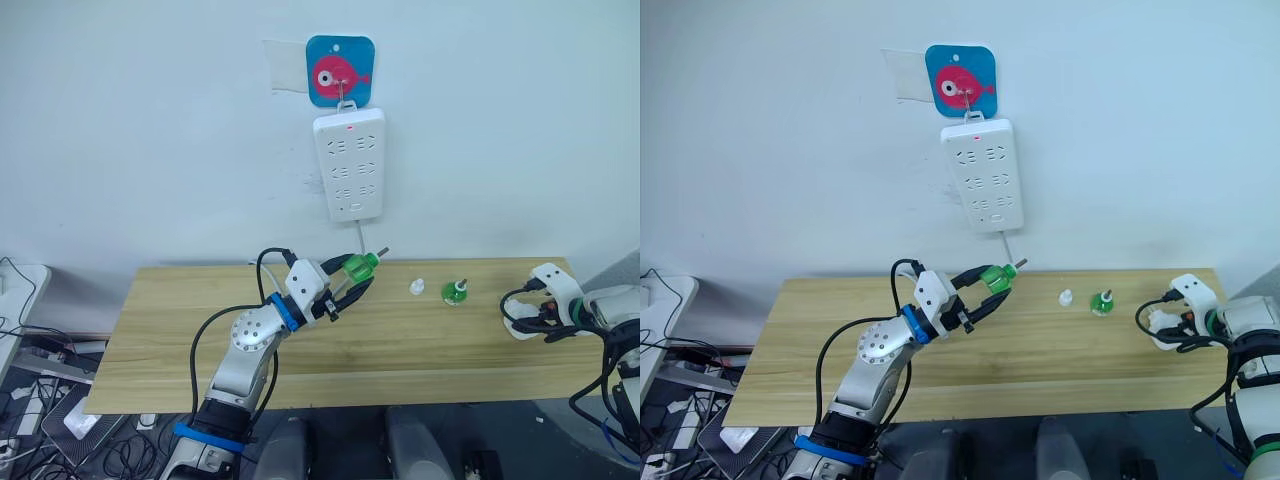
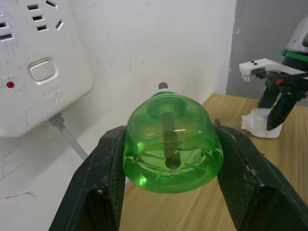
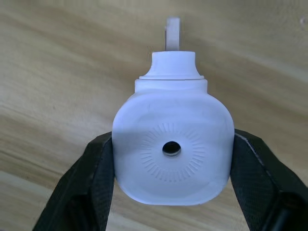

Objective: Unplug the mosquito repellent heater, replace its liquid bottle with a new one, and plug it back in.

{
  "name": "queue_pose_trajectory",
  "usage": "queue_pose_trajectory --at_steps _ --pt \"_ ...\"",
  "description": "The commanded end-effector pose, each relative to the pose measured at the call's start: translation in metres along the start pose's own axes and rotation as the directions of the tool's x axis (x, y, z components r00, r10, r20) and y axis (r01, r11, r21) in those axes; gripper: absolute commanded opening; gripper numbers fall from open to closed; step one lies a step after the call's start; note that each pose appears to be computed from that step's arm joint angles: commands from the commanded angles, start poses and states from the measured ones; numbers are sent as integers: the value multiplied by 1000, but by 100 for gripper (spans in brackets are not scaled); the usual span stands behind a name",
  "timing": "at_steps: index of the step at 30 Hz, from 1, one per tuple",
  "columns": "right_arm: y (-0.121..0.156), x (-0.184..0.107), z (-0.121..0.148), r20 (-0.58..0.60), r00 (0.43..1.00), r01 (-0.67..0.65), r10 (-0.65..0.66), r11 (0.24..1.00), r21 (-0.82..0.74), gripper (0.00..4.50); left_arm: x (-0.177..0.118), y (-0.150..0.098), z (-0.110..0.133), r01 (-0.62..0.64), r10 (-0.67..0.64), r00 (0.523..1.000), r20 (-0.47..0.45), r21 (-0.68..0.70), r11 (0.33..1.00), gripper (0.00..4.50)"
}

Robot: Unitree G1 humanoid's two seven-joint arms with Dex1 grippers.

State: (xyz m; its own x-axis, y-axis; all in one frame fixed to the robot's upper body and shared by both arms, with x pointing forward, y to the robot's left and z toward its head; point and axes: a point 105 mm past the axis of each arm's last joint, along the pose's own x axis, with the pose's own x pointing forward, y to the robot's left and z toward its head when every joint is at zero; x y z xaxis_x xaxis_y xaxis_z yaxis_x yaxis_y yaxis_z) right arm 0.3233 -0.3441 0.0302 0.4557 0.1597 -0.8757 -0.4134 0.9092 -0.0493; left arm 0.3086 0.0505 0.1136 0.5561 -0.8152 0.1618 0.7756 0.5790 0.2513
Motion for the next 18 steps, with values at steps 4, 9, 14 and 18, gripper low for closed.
queue_pose_trajectory --at_steps 4,9,14,18 --pt "-6 -23 15 61 997 -43 45 998 -39 293 1 0 12 12 -13 999 39 24 1000 225" --pt "31 -74 28 145 878 -461 457 887 -4 293 -6 -4 22 69 -70 995 78 13 998 225" --pt "91 -118 44 301 613 -789 731 588 178 293 -23 -25 29 224 -225 971 77 29 974 225" --pt "132 -119 68 384 471 -882 794 431 190 293 -29 -41 28 341 -345 937 55 75 937 225"
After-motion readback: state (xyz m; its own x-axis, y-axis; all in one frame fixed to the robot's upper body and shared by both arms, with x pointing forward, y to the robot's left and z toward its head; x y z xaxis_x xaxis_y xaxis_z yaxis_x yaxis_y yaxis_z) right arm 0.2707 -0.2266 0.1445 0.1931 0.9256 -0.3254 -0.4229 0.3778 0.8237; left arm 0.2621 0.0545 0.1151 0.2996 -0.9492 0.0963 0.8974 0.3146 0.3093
